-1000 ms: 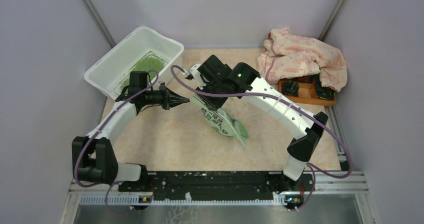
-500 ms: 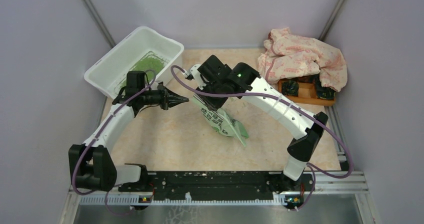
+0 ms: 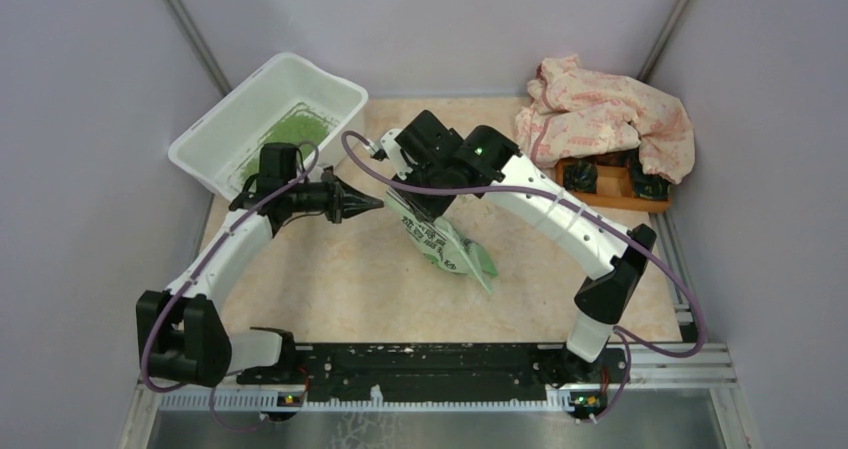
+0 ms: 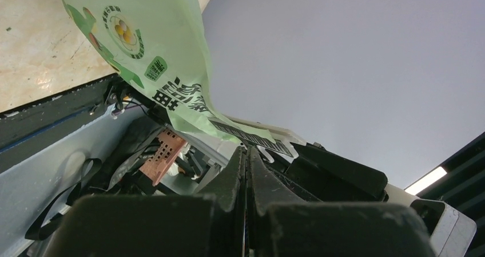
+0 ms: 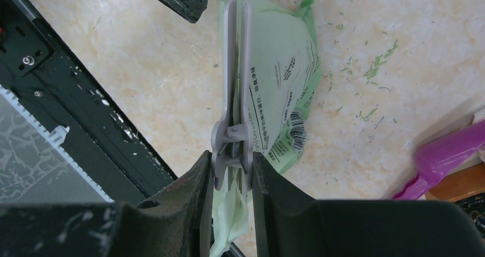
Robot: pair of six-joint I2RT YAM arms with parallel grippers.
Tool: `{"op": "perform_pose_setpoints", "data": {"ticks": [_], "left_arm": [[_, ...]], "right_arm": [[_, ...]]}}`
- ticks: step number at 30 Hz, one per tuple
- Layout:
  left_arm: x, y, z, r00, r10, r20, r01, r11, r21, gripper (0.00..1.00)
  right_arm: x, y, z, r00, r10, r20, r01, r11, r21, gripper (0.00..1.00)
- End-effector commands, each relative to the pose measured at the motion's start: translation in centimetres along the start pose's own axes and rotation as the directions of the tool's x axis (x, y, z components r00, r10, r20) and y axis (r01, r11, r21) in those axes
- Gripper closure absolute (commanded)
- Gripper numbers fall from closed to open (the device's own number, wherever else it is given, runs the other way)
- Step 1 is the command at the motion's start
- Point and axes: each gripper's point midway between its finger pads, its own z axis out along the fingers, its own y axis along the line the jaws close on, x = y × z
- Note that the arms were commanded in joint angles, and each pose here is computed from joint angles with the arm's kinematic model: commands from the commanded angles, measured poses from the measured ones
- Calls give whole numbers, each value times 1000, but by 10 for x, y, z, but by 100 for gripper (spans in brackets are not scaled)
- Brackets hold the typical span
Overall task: Fill the litter box with clean litter
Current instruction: Clamp the cat litter bag at the center of the board.
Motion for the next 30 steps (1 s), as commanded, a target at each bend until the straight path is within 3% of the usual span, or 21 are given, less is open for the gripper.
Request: {"op": "perform_pose_setpoints", "data": {"ticks": [1,30], "left_arm": [[-1,4,6,1000,-8,3,8,1000,-10,100],[-23,12,25,999,-45,4,46,998,-38,100]], "right_arm": [[2,-1,-17,1000,-14,19,14,1000,9,100],[12,5,-2,999,-1,-49,2,1000,14,100]]}}
